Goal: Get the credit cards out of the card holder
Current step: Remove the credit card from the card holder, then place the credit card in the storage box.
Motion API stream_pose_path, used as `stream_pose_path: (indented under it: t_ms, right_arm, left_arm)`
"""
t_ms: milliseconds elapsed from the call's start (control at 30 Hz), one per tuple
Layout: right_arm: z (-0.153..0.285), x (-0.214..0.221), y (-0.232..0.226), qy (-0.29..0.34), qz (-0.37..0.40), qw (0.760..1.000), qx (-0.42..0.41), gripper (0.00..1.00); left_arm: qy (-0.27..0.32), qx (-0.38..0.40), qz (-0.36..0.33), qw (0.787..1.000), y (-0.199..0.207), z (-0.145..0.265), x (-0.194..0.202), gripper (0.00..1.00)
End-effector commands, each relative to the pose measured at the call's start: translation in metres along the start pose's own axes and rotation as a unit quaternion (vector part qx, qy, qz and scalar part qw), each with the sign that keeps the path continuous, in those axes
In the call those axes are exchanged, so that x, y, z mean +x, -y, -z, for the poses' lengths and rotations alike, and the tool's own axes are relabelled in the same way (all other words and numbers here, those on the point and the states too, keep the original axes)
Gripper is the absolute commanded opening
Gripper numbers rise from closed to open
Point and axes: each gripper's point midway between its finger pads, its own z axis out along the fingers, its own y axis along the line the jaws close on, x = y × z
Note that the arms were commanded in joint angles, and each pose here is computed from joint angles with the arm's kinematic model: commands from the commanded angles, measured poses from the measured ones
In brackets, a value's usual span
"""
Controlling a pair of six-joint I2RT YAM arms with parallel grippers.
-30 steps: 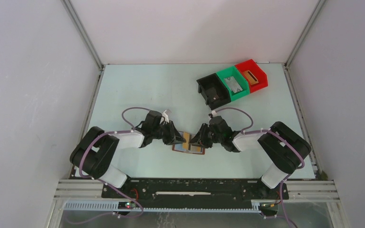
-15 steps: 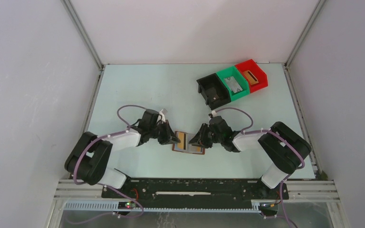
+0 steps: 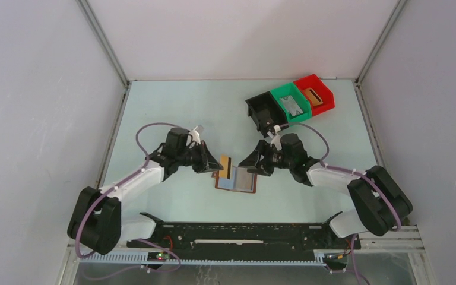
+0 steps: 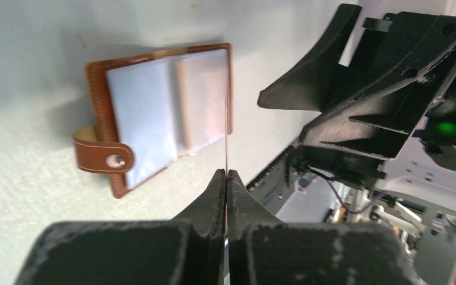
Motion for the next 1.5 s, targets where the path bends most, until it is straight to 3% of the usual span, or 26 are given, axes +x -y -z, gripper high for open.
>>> stream_pose_path:
  t_ms: [0,267,467,733,867,967,1033,1100,1133,1167,1267,1300,1400,1467]
  right_arm:
    - [0.020,0.008,-0.059,-0.036,0.047,0.990,-0.127,0.74]
    - [0.026,0.001,-0.088,-0.043,0.024,0.979,-0.199,0.74]
    - [0.026,0.003,-0.102,-0.046,0.025,0.972,-0.227,0.71]
    - [0.026,-0.010,-0.113,-0.032,0.004,0.963,-0.266,0.43]
    - [0.024,-0.018,-0.113,-0.022,-0.009,0.961,-0.275,0.34]
    - [0.022,-0.019,-0.112,-0.020,-0.015,0.961,-0.274,0.20]
    - [0.022,-0.020,-0.112,-0.018,-0.017,0.962,-0.273,0.02]
    - [0.022,-0.021,-0.112,-0.016,-0.018,0.962,-0.271,0.00]
    - [0.023,-0.023,-0.111,-0.011,-0.014,0.963,-0.267,0.00]
    - [0.025,-0.025,-0.110,-0.006,-0.008,0.965,-0.263,0.00]
    - [0.030,-0.042,-0.099,0.024,0.027,0.979,-0.200,0.00]
    - [0.032,-0.053,-0.092,0.041,0.043,0.987,-0.151,0.00]
    - [0.055,-0.087,-0.062,0.089,0.109,0.988,0.059,0.00]
    - [0.083,-0.124,-0.051,0.134,0.169,0.959,0.183,0.00]
  left_arm:
    - [0.016,0.090,-0.017,0.996,0.051,0.023,-0.016,0.00]
    - [0.031,0.181,-0.015,0.983,0.086,0.035,-0.027,0.00]
    - [0.028,0.206,-0.003,0.978,0.091,0.036,-0.026,0.00]
    - [0.022,0.207,0.007,0.978,0.085,0.033,-0.020,0.00]
    - [0.022,0.212,0.007,0.977,0.085,0.033,-0.019,0.00]
    - [0.023,0.213,0.007,0.977,0.085,0.033,-0.019,0.00]
    - [0.022,0.212,0.006,0.977,0.085,0.033,-0.019,0.00]
    - [0.023,0.213,0.003,0.977,0.086,0.033,-0.019,0.00]
    - [0.023,0.211,0.002,0.977,0.085,0.033,-0.019,0.02]
    - [0.027,0.205,-0.004,0.978,0.085,0.034,-0.021,0.14]
    - [0.047,0.142,-0.035,0.988,0.071,0.034,-0.027,0.53]
    - [0.046,0.111,-0.038,0.992,0.063,0.036,-0.026,0.58]
    - [0.050,0.067,-0.051,0.995,0.053,0.042,-0.028,0.62]
    - [0.053,0.059,-0.061,0.995,0.054,0.045,-0.031,0.61]
